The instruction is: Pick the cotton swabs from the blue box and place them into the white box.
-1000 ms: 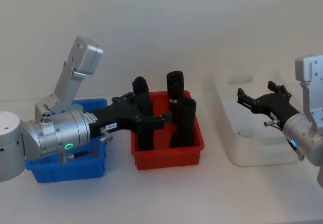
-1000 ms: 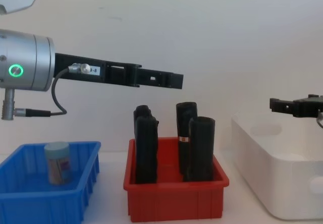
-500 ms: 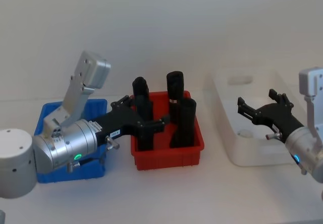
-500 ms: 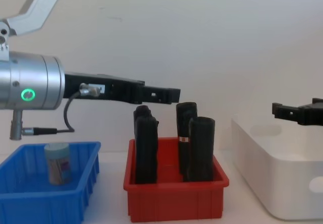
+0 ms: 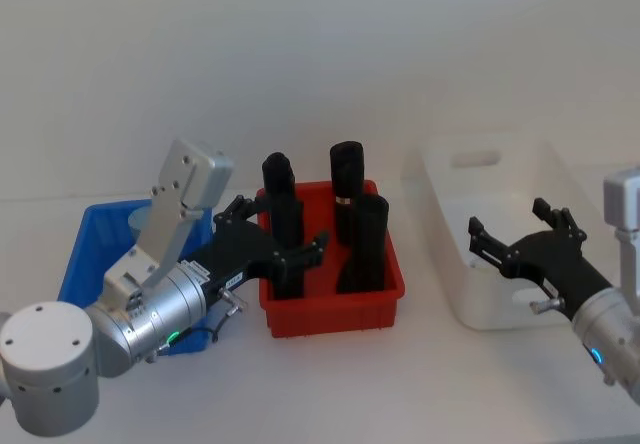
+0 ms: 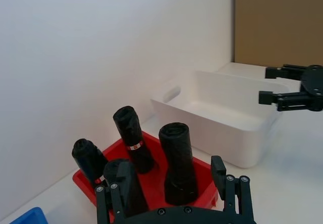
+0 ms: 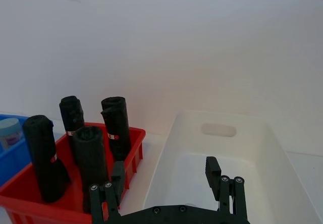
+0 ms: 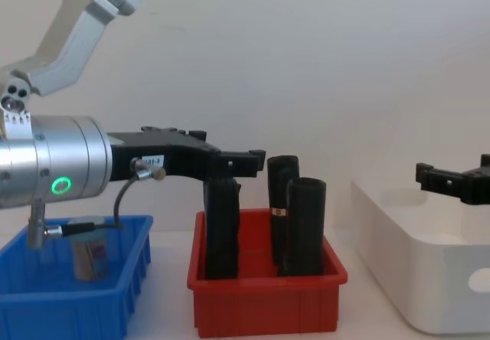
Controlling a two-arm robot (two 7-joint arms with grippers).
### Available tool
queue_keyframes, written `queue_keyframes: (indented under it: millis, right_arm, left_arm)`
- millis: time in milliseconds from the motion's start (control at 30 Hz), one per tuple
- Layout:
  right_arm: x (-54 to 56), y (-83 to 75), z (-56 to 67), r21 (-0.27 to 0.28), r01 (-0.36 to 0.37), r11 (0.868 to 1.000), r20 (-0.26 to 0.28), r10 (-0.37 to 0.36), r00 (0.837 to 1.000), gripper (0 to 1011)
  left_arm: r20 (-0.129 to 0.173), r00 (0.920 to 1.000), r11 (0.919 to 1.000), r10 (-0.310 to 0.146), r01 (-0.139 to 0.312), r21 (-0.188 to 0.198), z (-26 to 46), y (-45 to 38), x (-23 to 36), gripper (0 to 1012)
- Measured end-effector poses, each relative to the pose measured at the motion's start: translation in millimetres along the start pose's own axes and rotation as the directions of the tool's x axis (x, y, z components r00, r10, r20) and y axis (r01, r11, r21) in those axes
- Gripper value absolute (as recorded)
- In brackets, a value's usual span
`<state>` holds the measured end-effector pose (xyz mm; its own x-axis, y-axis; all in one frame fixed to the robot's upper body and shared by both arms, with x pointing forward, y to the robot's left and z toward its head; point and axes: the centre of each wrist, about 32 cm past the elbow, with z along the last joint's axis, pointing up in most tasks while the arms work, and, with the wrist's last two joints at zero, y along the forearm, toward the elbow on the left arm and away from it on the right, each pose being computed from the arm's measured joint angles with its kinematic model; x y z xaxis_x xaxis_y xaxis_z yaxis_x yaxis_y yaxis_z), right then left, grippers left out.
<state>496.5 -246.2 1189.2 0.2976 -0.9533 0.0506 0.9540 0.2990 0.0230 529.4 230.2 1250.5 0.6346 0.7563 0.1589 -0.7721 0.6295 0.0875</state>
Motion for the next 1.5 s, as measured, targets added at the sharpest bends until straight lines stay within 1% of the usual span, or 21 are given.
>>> queue_keyframes:
  millis: [33,100,167,200,233,300,333,367,433,533,567,600,633,667,700,733,767,900,967,1100,1500]
  right_arm:
    - [-0.9,-2.1,-0.1,0.001,-0.001,1.0,0.0,0.001,1.0,1001]
    - [-3.9,-7.9,-0.1,0.007,-0.005,1.0,0.0,0.005,1.0,1001]
    - [-7.0,-13.9,-0.2,0.012,-0.01,1.0,-0.001,0.01,1.0,1001]
    - [-8.1,-16.0,-0.2,0.014,-0.011,1.0,-0.001,0.011,1.0,1001]
    - [-9.2,-18.0,-0.1,0.016,-0.013,1.0,-0.001,0.013,1.0,1001]
    - [-12.2,-24.0,-0.2,0.02,-0.017,1.0,-0.002,0.017,1.0,1001]
    - [-13.1,-25.9,0.0,0.022,-0.018,1.0,-0.003,0.018,1.0,1001]
    - [-14.2,-28.1,0.1,0.024,-0.02,1.0,-0.003,0.02,1.0,1001]
    - [-17.2,-33.8,0.6,0.029,-0.025,0.999,-0.004,0.025,1.0,1001]
    - [-20.6,-40.5,1.0,0.033,-0.03,0.999,-0.006,0.03,1.0,1001]
    - [-21.3,-41.8,1.4,0.035,-0.031,0.999,-0.006,0.032,0.999,1001]
    - [-22.4,-44.0,1.6,0.037,-0.033,0.999,-0.006,0.033,0.999,1001]
    - [-22.8,-44.7,1.7,0.037,-0.033,0.999,-0.007,0.034,0.999,1001]
    - [-23.2,-45.6,1.7,0.038,-0.034,0.999,-0.007,0.034,0.999,1001]
    - [-23.6,-46.3,1.7,0.038,-0.035,0.999,-0.007,0.035,0.999,1001]
    - [-24.1,-47.2,1.8,0.039,-0.035,0.999,-0.008,0.036,0.999,1001]
    - [-24.3,-47.5,1.8,0.039,-0.036,0.999,-0.008,0.036,0.999,1001]
    - [-24.5,-48.0,1.7,0.039,-0.036,0.999,-0.008,0.036,0.999,1002]
    - [-24.5,-48.1,1.8,0.039,-0.036,0.999,-0.008,0.036,0.999,1001]
    - [-24.6,-48.1,1.9,0.04,-0.036,0.999,-0.009,0.036,0.999,1001]
    - [-24.6,-48.1,2.0,0.04,-0.036,0.999,-0.008,0.036,0.999,1001]
  left_arm:
    - [0.005,0.9999,0.9999,0.014,-0.014,-0.005,-2.2,0.1,-2.8,1004]
    - [0.012,0.9995,0.9995,0.029,-0.029,-0.01,-4.6,0.1,-5.9,1004]
    - [0.023,0.998,0.9981,0.059,-0.058,-0.021,-9.1,0.3,-11.8,1004]
    - [0.023,0.998,0.9981,0.059,-0.058,-0.021,-9.1,0.3,-11.8,1004]
    - [0.025,0.9975,0.9975,0.066,-0.066,-0.024,-10.3,0.3,-13.5,1004]
    - [0.036,0.9946,0.9947,0.097,-0.096,-0.039,-14.6,0.6,-19.6,1004]
    - [0.036,0.9946,0.9947,0.097,-0.096,-0.039,-14.6,0.6,-19.6,1004]
    - [0.04,0.9929,0.9929,0.112,-0.11,-0.046,-16.9,0.9,-22.7,1004]
    - [0.046,0.9899,0.9897,0.134,-0.131,-0.057,-20.1,1.3,-27.2,1004]
    - [0.052,0.9864,0.986,0.156,-0.153,-0.068,-23.3,1.7,-32.0,1004]
    - [0.055,0.9838,0.9831,0.171,-0.167,-0.077,-25.5,2.0,-35.2,1004]
    - [0.056,0.9823,0.9814,0.179,-0.174,-0.081,-26.6,2.2,-36.9,1004]
    - [0.059,0.9796,0.9785,0.192,-0.186,-0.089,-28.4,2.5,-39.7,1004]
    - [0.059,0.9796,0.9785,0.192,-0.186,-0.089,-28.4,2.5,-39.7,1004]
    - [0.061,0.9766,0.9751,0.206,-0.2,-0.097,-30.5,2.9,-42.9,1004]
    - [0.062,0.975,0.9732,0.213,-0.206,-0.101,-31.3,3.1,-44.4,1004]
    - [0.064,0.9721,0.9699,0.225,-0.218,-0.109,-33.0,3.4,-47.0,1004]
    - [0.067,0.9662,0.9631,0.249,-0.24,-0.123,-36.3,4.1,-52.4,1004]
    - [0.067,0.9642,0.9606,0.257,-0.247,-0.128,-37.4,4.4,-54.2,1004]
    - [0.068,0.9625,0.9586,0.263,-0.252,-0.132,-38.2,4.6,-55.4,1004]
    - [0.068,0.962,0.9581,0.264,-0.254,-0.132,-38.2,4.8,-55.2,1004]
